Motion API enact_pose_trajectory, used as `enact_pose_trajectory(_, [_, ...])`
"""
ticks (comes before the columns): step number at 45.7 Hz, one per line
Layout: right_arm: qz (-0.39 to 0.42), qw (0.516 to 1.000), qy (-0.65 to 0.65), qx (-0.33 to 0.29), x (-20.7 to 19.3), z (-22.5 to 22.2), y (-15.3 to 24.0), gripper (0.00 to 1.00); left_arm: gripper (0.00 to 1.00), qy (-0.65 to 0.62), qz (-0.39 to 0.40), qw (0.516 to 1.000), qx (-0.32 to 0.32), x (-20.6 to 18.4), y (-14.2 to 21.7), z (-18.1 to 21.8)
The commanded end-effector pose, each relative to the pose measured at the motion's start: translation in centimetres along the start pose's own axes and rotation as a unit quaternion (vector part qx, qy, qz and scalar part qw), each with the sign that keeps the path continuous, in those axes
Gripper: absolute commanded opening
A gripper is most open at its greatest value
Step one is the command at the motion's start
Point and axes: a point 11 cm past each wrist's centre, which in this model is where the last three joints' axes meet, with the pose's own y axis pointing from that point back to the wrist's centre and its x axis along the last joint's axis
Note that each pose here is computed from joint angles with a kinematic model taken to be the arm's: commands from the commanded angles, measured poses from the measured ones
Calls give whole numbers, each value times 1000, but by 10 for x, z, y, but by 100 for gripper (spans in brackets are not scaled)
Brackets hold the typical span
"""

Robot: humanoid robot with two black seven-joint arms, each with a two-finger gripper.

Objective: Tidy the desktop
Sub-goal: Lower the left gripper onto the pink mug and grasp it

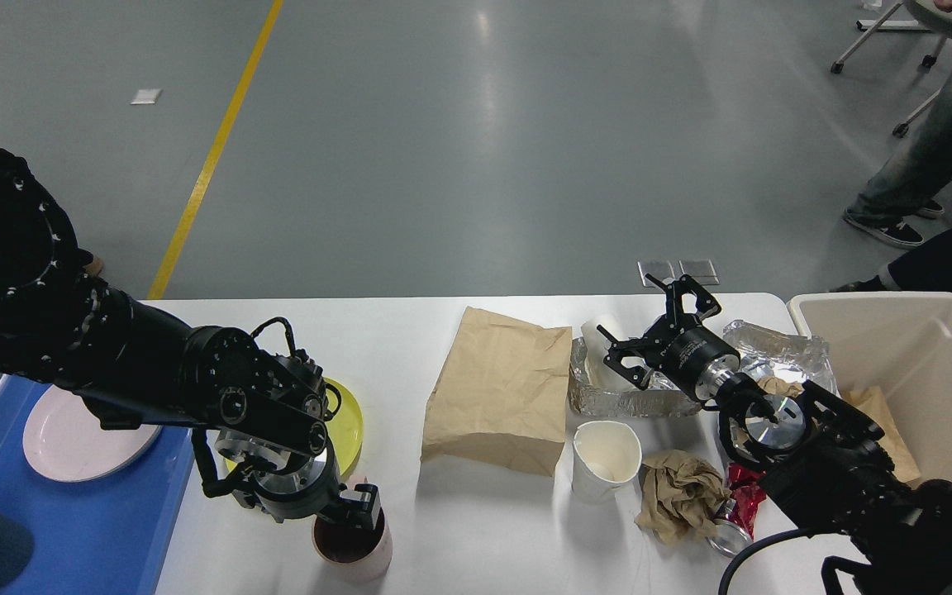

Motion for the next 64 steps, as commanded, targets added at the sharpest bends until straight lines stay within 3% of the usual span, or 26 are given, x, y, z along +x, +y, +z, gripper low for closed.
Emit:
enact_pose_trajectory(1, [0,1000,0,0,0,0,0,100,85,11,-3,1000,2,1,-11,-4])
enact_pose_trajectory(25, [0,1000,0,0,0,0,0,100,83,23,-5,1000,8,3,-30,-5])
enact_pose_trajectory(29, [0,1000,0,0,0,0,0,100,75,23,-9,1000,2,1,-30,-1])
enact_pose_trajectory(39, [0,1000,0,0,0,0,0,100,36,20,-17,999,28,-3,-31,-5])
enact_pose_trajectory(47, [0,1000,0,0,0,0,0,100,12,20,-26,998,47,-7,-34,-6])
enact_pose_trajectory(53, [0,1000,0,0,0,0,0,100,0,21,-28,998,54,-9,-35,-7])
enact_pose_trajectory(64, [0,1000,0,1,0,0,0,100,0,22,-29,998,53,-9,-34,-6])
